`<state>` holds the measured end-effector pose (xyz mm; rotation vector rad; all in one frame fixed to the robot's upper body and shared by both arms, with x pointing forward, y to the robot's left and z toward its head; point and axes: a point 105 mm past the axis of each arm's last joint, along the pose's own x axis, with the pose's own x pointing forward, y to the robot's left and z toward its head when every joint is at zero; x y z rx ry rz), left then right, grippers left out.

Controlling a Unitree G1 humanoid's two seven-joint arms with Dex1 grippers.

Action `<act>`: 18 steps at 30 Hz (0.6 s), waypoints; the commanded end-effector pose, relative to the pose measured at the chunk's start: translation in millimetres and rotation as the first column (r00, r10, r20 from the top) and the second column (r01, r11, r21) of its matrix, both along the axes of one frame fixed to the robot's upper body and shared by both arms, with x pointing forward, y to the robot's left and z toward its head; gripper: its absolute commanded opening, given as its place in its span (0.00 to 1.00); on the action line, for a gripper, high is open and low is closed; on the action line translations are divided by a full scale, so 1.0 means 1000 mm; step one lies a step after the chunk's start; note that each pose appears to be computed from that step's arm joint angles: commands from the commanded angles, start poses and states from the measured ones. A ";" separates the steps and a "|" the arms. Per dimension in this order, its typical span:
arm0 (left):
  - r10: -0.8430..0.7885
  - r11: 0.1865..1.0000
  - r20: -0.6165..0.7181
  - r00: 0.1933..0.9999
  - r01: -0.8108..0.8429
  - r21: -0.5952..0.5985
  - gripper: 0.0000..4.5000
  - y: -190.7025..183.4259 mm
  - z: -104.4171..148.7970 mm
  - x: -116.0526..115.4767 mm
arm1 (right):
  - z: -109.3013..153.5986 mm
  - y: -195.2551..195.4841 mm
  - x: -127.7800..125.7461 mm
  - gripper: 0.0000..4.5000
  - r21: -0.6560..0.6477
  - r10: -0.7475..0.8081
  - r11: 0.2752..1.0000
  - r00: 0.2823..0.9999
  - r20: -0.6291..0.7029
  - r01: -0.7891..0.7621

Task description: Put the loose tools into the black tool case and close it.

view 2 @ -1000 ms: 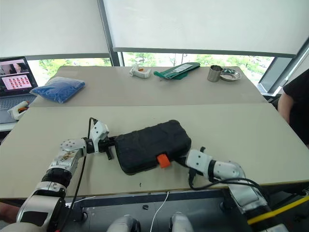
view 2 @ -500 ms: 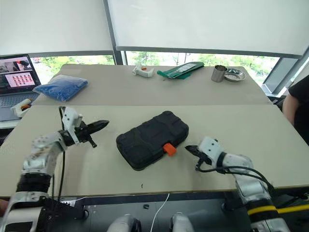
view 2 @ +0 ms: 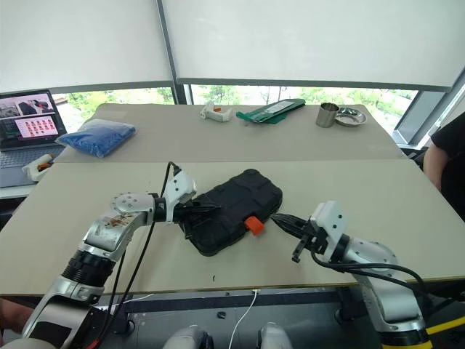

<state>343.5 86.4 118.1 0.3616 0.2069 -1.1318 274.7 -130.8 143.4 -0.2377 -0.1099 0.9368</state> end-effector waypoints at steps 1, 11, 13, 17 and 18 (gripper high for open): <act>0.031 0.997 -0.200 0.979 -0.016 0.077 0.00 0.003 -0.052 -0.014 | -0.008 0.020 0.001 0.00 -0.043 0.034 0.998 0.999 0.011 -0.034; 0.029 0.996 -0.203 0.979 -0.011 0.090 0.00 0.005 -0.051 -0.013 | -0.041 0.032 0.012 0.00 -0.107 0.034 0.993 0.997 -0.073 -0.041; 0.021 0.995 -0.207 0.978 -0.001 0.095 0.00 0.005 -0.051 -0.014 | -0.045 0.033 0.015 0.00 -0.100 0.036 0.994 0.995 -0.096 -0.046; -0.002 0.994 -0.212 0.977 0.024 0.104 0.00 0.004 -0.053 -0.017 | -0.060 0.027 0.019 0.00 -0.139 0.023 0.989 0.990 -0.137 -0.042; -0.001 0.995 -0.212 0.977 0.023 0.102 0.00 0.003 -0.053 -0.017 | -0.059 0.025 0.019 0.00 -0.136 0.021 0.990 0.990 -0.137 -0.039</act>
